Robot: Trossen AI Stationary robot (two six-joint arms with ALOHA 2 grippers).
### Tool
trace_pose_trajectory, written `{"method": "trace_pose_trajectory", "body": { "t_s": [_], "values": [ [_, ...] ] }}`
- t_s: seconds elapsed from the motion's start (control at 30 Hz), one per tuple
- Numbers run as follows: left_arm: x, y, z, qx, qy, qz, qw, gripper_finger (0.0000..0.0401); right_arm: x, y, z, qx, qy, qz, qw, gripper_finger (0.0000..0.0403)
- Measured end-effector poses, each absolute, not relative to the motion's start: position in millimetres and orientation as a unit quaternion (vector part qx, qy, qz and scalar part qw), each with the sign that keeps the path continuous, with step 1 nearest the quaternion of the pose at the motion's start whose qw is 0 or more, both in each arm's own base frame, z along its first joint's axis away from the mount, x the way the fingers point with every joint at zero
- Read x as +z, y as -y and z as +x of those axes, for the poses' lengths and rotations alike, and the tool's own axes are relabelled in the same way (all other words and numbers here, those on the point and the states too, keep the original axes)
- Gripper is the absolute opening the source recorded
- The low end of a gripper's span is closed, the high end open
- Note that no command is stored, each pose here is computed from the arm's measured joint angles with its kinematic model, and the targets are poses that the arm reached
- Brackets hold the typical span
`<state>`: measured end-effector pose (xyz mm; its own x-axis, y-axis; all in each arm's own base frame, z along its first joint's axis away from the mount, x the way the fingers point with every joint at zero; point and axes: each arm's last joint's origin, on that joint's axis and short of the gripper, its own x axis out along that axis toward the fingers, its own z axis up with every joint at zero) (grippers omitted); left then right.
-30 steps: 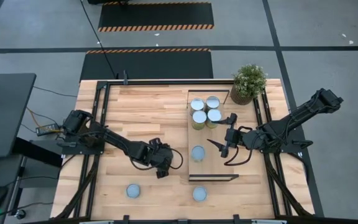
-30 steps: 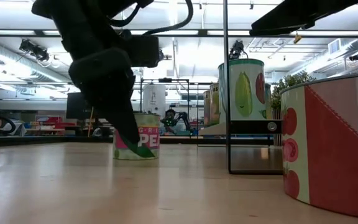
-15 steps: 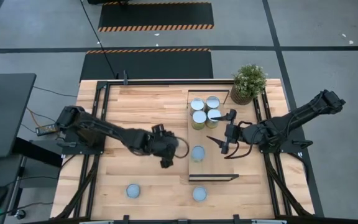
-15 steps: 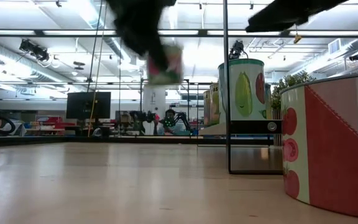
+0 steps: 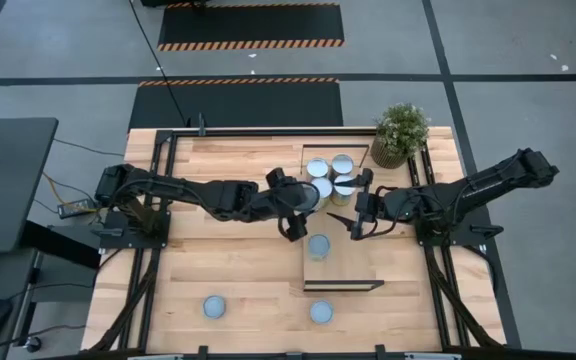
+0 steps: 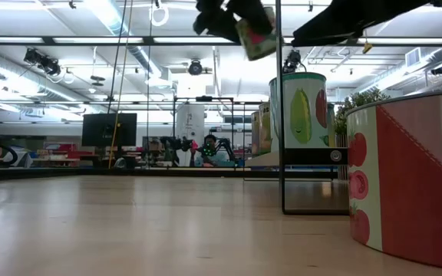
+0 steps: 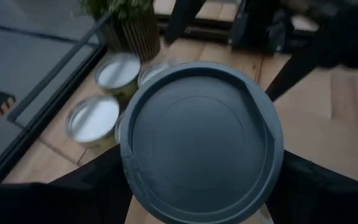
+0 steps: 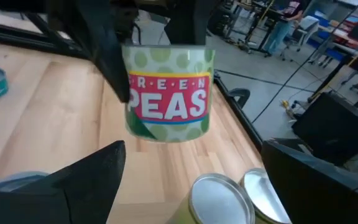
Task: Pick and place cans onto a shelf
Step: Put the canned green peas on the shelf
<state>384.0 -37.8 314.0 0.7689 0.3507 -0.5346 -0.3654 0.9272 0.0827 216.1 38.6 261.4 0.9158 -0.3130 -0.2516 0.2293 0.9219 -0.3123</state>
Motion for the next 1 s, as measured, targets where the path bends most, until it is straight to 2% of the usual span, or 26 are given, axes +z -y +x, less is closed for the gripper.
{"method": "trace_pose_trajectory", "body": {
  "t_s": [0.17,0.6,1.0],
  "values": [
    [318.2,38.0,387.1,0.185,-0.259,-0.009,0.948,0.029,261.0,-36.5,218.7,-0.145,-0.148,-0.147,0.967,0.0398],
    [334.2,37.8,395.9,0.174,-0.17,-0.041,0.969,0.029,257.2,-36.0,230.1,-0.161,-0.138,-0.169,0.963,0.0399],
    [323.4,33.3,404.3,0.189,-0.175,-0.025,0.966,0.029,260.0,-37.2,235.1,-0.175,-0.115,-0.188,0.96,0.0398]
  ]
}}
